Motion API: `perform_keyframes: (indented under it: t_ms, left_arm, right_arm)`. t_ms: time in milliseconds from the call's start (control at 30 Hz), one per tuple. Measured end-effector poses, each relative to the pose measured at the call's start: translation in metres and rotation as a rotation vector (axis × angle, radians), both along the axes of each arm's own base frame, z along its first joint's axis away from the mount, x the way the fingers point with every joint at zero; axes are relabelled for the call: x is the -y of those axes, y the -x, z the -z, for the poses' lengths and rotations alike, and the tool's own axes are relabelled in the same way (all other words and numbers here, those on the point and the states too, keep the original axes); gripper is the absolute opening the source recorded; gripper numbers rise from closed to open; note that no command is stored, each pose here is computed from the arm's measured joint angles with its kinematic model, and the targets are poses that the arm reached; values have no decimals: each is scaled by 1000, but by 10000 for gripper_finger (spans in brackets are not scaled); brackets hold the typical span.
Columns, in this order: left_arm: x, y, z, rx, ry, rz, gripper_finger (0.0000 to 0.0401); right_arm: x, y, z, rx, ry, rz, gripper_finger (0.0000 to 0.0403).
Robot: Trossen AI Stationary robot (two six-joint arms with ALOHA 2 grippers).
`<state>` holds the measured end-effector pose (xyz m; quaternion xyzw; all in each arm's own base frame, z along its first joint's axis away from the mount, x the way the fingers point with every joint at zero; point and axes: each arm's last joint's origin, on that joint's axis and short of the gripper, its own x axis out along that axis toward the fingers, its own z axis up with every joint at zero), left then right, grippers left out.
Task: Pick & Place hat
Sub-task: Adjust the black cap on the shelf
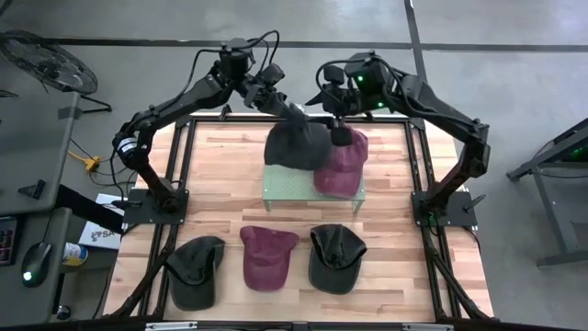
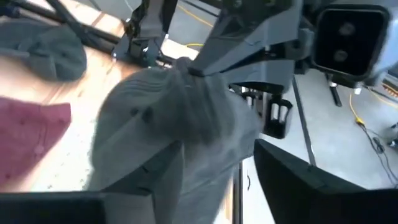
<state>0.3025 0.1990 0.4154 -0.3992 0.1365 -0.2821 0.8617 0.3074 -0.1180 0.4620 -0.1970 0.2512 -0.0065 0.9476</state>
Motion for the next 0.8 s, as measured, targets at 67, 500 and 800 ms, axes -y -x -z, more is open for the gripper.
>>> perform_keyframes:
  t_ms: [67, 500, 800]
  left_arm:
    - [1, -1, 0, -1, 0, -14, 0]
    - [15, -13, 0, -6, 2, -56, 0]
    - [15, -13, -1, 0, -2, -67, 0]
  right_arm:
    - [1, 1, 1, -9, 19, -19, 205]
    - [1, 1, 2, -11, 53, -138, 236]
    - [0, 1, 3, -11, 33, -150, 186]
